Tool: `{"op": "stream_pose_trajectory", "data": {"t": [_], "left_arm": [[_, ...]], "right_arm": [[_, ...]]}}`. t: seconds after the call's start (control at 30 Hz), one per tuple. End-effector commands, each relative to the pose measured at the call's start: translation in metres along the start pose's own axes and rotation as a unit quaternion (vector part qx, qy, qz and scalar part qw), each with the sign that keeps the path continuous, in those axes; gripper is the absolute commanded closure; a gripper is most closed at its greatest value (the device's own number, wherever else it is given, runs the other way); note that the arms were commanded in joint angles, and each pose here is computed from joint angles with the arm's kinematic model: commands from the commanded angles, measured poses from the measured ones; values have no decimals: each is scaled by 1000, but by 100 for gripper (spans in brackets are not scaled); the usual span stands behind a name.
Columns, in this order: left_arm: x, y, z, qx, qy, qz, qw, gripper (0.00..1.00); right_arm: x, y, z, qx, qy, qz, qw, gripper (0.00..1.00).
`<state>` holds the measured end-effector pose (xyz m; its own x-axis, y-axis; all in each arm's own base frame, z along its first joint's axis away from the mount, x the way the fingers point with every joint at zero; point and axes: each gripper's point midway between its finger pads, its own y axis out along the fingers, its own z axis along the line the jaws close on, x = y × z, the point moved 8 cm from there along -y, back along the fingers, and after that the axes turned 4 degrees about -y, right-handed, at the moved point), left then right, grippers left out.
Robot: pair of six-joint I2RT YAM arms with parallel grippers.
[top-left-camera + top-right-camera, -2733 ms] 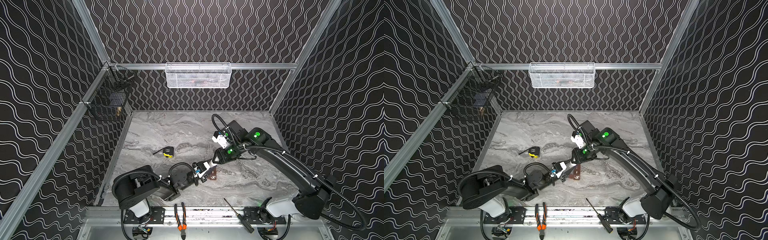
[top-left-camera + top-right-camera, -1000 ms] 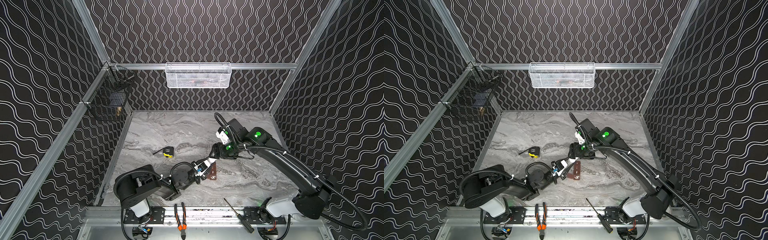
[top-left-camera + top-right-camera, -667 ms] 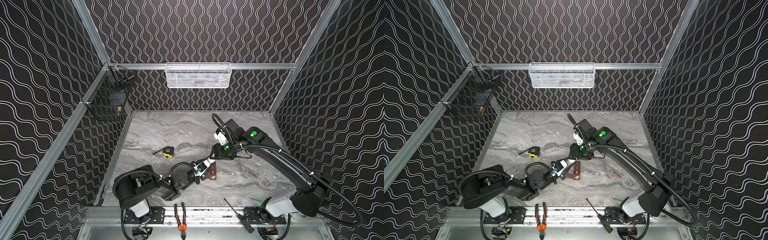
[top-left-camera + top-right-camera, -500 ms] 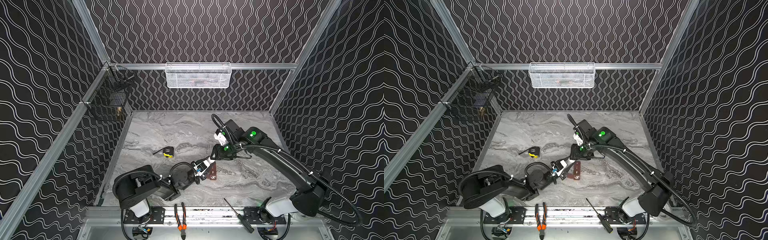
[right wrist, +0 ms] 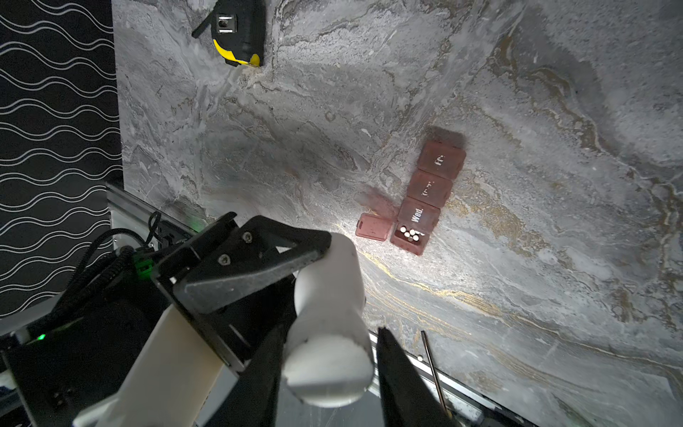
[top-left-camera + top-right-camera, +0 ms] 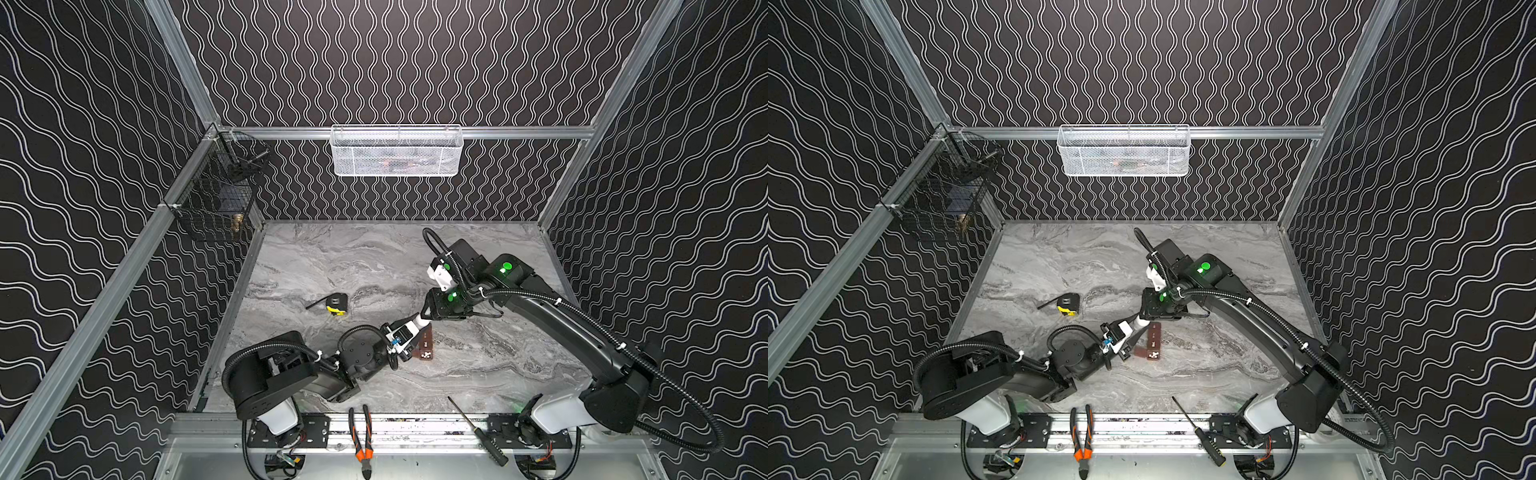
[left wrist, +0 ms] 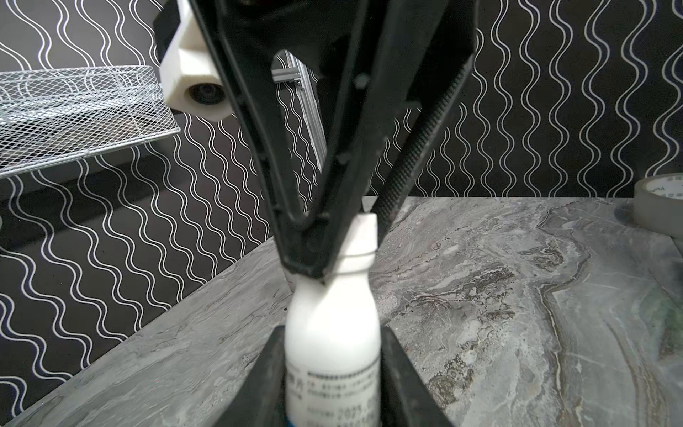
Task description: Sort the pills into containers
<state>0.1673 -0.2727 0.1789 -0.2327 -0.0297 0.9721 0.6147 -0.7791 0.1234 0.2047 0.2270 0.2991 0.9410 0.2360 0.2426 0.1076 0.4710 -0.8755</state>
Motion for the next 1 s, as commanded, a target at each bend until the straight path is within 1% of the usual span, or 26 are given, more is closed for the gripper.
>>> {"op": "stream_pose_trajectory", "data": {"t": [0.0, 0.1, 0.2, 0.3, 0.33, 0.37, 0.43, 0.47, 0.5, 0.53, 0.57, 0.6, 0.77, 0.87, 0.97], "left_arm": [[10, 0, 1, -1, -7, -27, 1000, 100], [10, 1, 0, -2, -8, -28, 1000, 100], [10, 2, 0, -3, -9, -29, 1000, 100], [10, 2, 0, -2, -12, -29, 1000, 100], [11, 1, 1, -2, -13, -29, 999, 97], [10, 1, 0, -3, -13, -29, 999, 85], [11, -1, 0, -5, -14, -30, 999, 50], [11, -2, 1, -4, -13, -30, 999, 38], [12, -3, 1, -3, -14, -31, 999, 29], [12, -5, 2, -1, -13, -30, 999, 14], [11, -7, 2, 2, -12, -28, 1000, 4], [12, -10, 2, 6, -8, -27, 1000, 2], [13, -30, 7, 33, 1, -22, 999, 1], [19, -49, 16, 68, -14, -27, 997, 1], [23, -70, 23, 88, -44, -24, 995, 2]], "right_arm": [[4, -2, 2, 2, -3, -10, 1000, 57], [3, -1, 2, 2, -4, -7, 1000, 62], [3, -1, 1, 1, -4, -7, 1000, 69], [3, -2, 1, -1, -3, -8, 1000, 71], [3, -3, 1, -2, -4, -8, 1000, 71], [3, -3, 1, -2, -4, -10, 1000, 71], [6, -5, 1, -10, -5, -15, 1000, 71], [8, -5, 1, -14, -4, -16, 1000, 71], [10, -6, 1, -20, -4, -18, 1000, 71], [13, -6, 2, -26, -5, -20, 999, 71], [15, -5, 2, -32, -5, -21, 999, 71], [19, -6, 2, -40, -5, -25, 999, 71], [41, 0, -1, -101, -4, -34, 994, 71], [59, 8, -3, -140, 0, -39, 989, 71], [79, 22, -2, -162, 1, -38, 986, 71]]}}
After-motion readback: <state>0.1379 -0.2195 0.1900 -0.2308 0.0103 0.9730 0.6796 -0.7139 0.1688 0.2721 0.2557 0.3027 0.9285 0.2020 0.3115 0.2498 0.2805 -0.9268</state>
